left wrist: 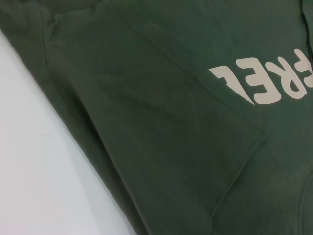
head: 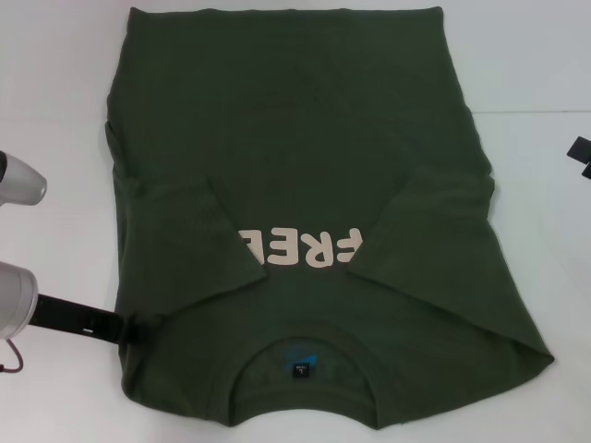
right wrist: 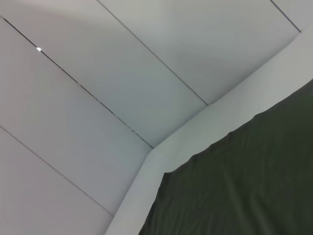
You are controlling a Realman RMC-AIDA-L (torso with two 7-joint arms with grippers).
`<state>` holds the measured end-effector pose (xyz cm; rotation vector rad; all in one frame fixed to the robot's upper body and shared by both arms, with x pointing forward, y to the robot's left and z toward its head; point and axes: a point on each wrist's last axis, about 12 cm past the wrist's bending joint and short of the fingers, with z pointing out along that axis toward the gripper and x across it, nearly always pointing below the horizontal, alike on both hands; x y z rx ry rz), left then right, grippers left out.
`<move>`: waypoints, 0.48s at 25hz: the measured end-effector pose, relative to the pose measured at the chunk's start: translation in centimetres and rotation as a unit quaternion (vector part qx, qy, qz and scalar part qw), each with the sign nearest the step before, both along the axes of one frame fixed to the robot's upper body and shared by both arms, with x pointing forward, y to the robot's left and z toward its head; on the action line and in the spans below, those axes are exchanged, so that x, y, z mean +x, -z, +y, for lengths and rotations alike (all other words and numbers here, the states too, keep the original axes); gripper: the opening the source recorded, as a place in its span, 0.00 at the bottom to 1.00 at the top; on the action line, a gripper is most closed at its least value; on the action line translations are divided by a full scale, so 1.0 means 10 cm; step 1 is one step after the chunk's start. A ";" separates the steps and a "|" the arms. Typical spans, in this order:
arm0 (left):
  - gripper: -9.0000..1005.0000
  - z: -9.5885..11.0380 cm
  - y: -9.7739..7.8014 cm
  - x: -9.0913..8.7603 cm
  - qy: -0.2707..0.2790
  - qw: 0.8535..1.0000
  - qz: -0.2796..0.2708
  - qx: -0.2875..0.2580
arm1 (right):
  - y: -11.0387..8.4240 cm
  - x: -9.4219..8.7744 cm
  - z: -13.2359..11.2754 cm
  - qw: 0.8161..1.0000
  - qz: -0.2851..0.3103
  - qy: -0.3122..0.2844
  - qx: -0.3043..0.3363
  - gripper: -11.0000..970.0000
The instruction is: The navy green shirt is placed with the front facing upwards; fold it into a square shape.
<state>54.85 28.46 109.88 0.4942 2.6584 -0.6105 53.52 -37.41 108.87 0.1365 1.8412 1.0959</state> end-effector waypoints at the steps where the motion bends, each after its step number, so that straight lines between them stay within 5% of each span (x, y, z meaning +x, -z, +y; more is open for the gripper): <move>1: 0.15 0.00 0.00 0.00 -0.002 1.000 0.001 -0.001 | 0.00 0.00 0.00 1.000 0.000 0.000 0.000 0.98; 12: 0.10 0.07 0.00 0.00 -0.025 1.000 0.008 -0.015 | -0.01 0.01 -0.01 1.000 0.002 -0.001 0.000 0.97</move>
